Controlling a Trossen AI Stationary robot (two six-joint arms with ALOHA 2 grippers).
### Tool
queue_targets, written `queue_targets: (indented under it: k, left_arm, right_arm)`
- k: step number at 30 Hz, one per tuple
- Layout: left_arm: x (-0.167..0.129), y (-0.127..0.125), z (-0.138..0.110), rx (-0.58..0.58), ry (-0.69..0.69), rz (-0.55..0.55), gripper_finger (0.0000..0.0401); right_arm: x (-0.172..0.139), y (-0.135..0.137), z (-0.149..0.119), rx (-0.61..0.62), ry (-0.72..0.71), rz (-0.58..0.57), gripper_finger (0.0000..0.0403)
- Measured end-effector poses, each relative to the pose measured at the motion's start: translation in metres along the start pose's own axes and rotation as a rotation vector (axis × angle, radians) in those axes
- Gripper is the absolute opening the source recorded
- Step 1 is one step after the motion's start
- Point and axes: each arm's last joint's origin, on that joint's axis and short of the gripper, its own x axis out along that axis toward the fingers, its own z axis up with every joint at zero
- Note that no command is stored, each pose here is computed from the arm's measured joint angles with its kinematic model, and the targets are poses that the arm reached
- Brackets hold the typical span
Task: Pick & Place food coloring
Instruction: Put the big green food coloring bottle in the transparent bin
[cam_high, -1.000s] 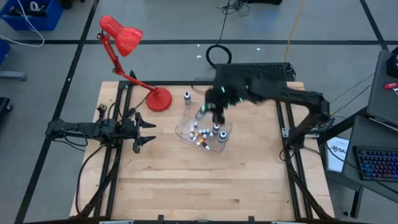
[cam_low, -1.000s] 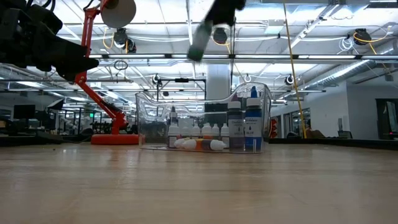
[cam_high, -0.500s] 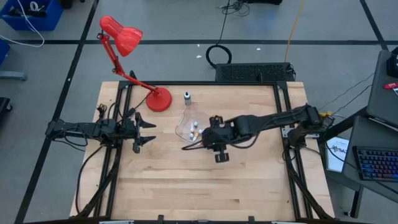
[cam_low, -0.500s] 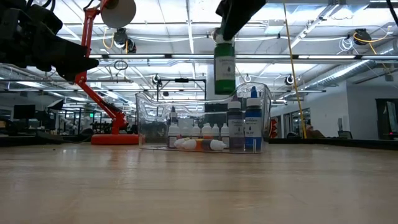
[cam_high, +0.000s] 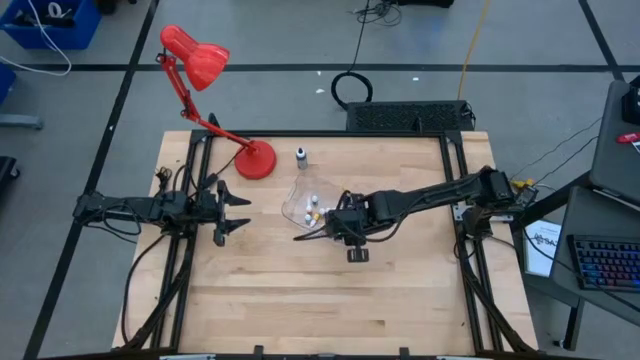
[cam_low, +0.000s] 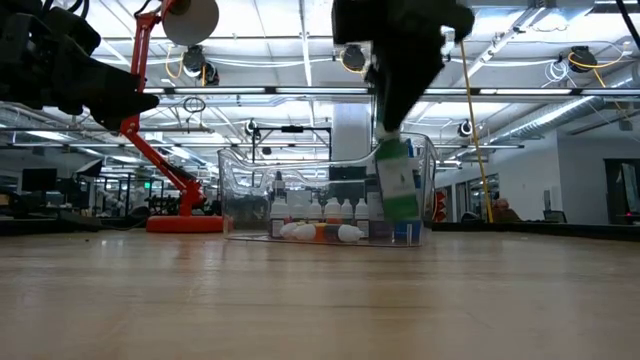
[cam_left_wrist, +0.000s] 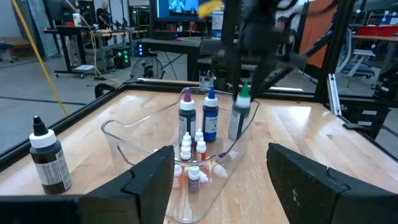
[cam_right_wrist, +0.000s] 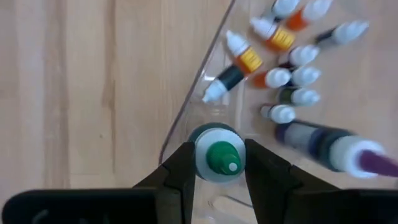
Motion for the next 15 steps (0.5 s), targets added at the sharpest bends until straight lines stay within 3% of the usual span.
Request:
queue_targets:
  k: [5,15]
  left_arm:
    - [0.0,0.0,0.0,0.0,0.0,0.0,0.0253]
    - [0.0,0.0,0.0,0.0,0.0,0.0,0.0253]
  right_arm:
    - [0.023,-0.003,-0.01,0.024,0.007,0.041,0.0099]
    - [0.025,-0.004,-0.013,0.036,-0.008,0.061,0.0099]
